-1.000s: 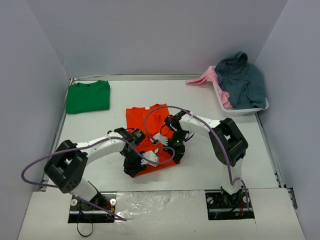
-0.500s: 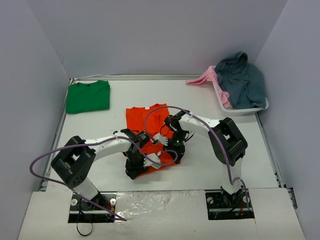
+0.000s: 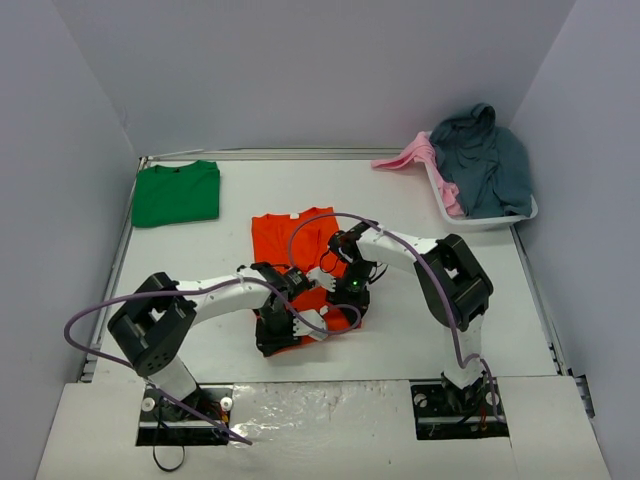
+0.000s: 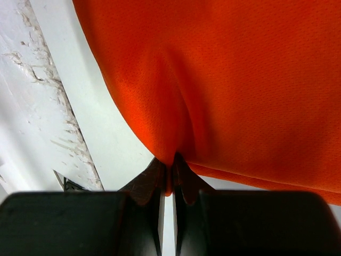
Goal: Fold and stack the t-shirts
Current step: Grab one side of the 2/3 rectangular tshirt with both arms
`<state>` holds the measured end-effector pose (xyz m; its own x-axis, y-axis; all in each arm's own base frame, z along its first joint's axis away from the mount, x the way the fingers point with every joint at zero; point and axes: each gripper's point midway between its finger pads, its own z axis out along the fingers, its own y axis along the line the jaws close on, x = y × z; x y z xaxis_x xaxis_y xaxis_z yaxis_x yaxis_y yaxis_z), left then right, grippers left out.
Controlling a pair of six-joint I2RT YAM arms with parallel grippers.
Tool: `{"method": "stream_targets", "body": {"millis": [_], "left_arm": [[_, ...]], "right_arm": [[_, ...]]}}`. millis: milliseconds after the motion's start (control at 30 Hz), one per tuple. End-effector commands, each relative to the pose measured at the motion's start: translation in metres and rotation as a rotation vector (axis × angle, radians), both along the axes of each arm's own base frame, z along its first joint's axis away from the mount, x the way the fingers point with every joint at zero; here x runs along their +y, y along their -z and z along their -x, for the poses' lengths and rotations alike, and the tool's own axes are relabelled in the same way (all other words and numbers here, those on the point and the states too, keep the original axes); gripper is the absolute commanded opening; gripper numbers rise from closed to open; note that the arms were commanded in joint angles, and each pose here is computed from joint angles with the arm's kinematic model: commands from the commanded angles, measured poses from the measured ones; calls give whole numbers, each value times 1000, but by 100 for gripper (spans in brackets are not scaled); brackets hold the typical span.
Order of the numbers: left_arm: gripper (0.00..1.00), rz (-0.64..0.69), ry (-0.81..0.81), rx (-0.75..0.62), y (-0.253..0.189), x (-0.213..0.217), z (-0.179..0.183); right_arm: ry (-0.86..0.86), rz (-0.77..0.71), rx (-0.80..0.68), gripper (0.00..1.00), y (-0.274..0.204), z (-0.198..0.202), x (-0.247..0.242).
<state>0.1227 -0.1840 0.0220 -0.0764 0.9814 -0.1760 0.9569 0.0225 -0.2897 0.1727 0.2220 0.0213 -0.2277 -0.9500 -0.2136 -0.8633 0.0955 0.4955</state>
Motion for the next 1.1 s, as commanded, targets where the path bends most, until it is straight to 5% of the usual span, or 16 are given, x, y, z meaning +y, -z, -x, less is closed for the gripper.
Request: {"method": "stream_targets", "body": {"millis": [0, 667, 700, 733, 933, 1067], "left_arm": [[33, -57, 4, -111, 17, 1, -13], [25, -150, 7, -172, 27, 4, -17], [37, -153, 1, -177, 28, 4, -18], [37, -157, 3, -180, 29, 4, -18], [5, -181, 14, -172, 33, 4, -17], [2, -152, 11, -169, 27, 0, -15]], "right_arm": [[-11, 41, 19, 0, -4, 3, -6], [-6, 70, -11, 0, -2, -8, -10], [-5, 73, -10, 0, -2, -9, -10], [-6, 74, -11, 0, -1, -9, -10], [-2, 82, -18, 0, -2, -11, -12], [4, 80, -22, 0, -4, -13, -13]]}}
